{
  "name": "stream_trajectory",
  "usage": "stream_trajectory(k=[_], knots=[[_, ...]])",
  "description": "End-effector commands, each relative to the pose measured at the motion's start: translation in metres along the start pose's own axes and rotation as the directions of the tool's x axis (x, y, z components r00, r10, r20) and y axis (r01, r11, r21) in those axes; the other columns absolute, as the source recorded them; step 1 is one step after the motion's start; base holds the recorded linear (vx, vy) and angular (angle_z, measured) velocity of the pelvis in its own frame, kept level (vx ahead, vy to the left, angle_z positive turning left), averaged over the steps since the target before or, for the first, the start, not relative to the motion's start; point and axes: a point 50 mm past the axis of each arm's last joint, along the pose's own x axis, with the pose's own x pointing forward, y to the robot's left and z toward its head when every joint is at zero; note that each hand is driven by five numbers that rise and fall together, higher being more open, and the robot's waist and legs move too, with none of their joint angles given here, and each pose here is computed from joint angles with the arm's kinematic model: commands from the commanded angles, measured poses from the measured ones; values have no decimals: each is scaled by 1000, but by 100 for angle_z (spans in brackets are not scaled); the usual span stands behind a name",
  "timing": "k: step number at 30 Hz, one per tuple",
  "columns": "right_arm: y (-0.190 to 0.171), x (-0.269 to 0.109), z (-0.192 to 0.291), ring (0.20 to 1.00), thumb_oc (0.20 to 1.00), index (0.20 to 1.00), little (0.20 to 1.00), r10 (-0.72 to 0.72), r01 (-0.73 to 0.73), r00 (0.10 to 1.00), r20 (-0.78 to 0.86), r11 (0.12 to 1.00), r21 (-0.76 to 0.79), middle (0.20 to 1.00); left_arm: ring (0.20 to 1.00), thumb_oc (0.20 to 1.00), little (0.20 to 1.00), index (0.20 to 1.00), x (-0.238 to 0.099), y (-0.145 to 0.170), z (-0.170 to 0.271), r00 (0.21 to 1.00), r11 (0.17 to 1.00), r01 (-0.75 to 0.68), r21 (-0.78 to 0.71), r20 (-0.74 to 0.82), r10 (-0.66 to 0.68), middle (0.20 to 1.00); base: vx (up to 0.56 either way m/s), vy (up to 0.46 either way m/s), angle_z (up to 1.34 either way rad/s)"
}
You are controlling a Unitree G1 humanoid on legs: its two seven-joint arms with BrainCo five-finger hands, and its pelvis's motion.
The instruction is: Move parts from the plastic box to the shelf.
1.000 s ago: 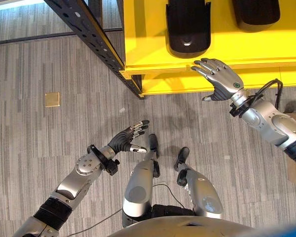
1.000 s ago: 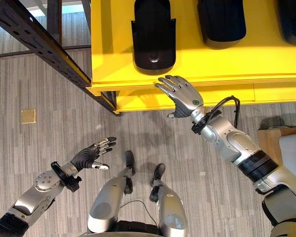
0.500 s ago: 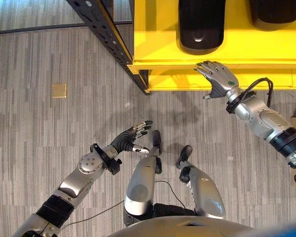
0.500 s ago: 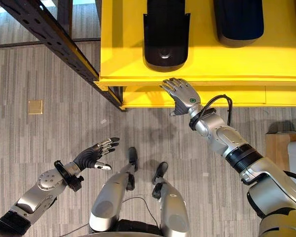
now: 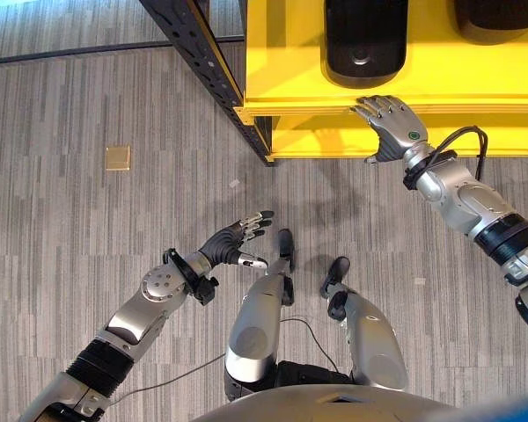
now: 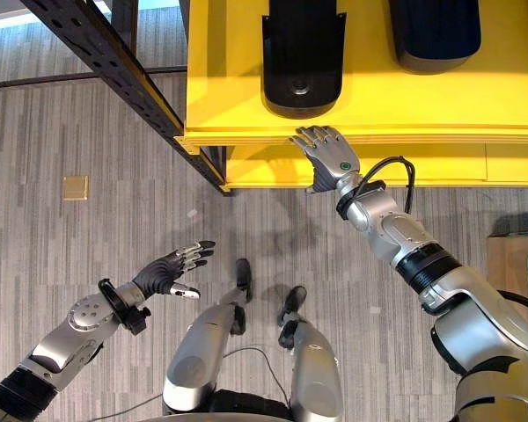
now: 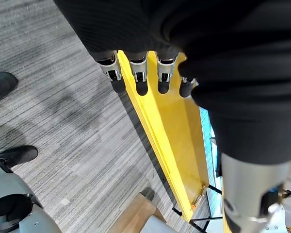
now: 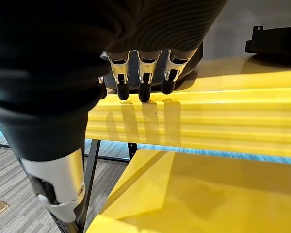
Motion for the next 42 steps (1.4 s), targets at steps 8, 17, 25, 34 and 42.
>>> stream_trajectory(k=[8,17,25,34,42], knots=[[-14,18,-33,1000,1000,1000,1000,61,-78,980,-188,993,-85,1000,1000,1000,1000,1000,5,-18,6,995,995,92,-28,52,-90,1000,0,0,0],[-16,24,-37,1000,1000,1000,1000,97,-81,961,-258,994,71,1000,1000,1000,1000,1000,7,-20,11,993,994,109,-22,52,-108,1000,12,-3,5],[-13,22,-34,1000,1000,1000,1000,89,-86,966,-242,996,21,1000,1000,1000,1000,1000,10,-22,12,992,994,110,-26,57,-109,1000,4,0,2],[-11,23,-37,1000,1000,1000,1000,77,-81,965,-252,997,-3,1000,1000,1000,1000,1000,10,-21,11,992,993,115,-28,54,-114,1000,0,0,0],[-26,35,-32,1000,1000,1000,1000,82,-90,964,-252,996,-19,1000,1000,1000,1000,1000,12,-23,12,991,991,130,-27,44,-129,1000,0,0,0]])
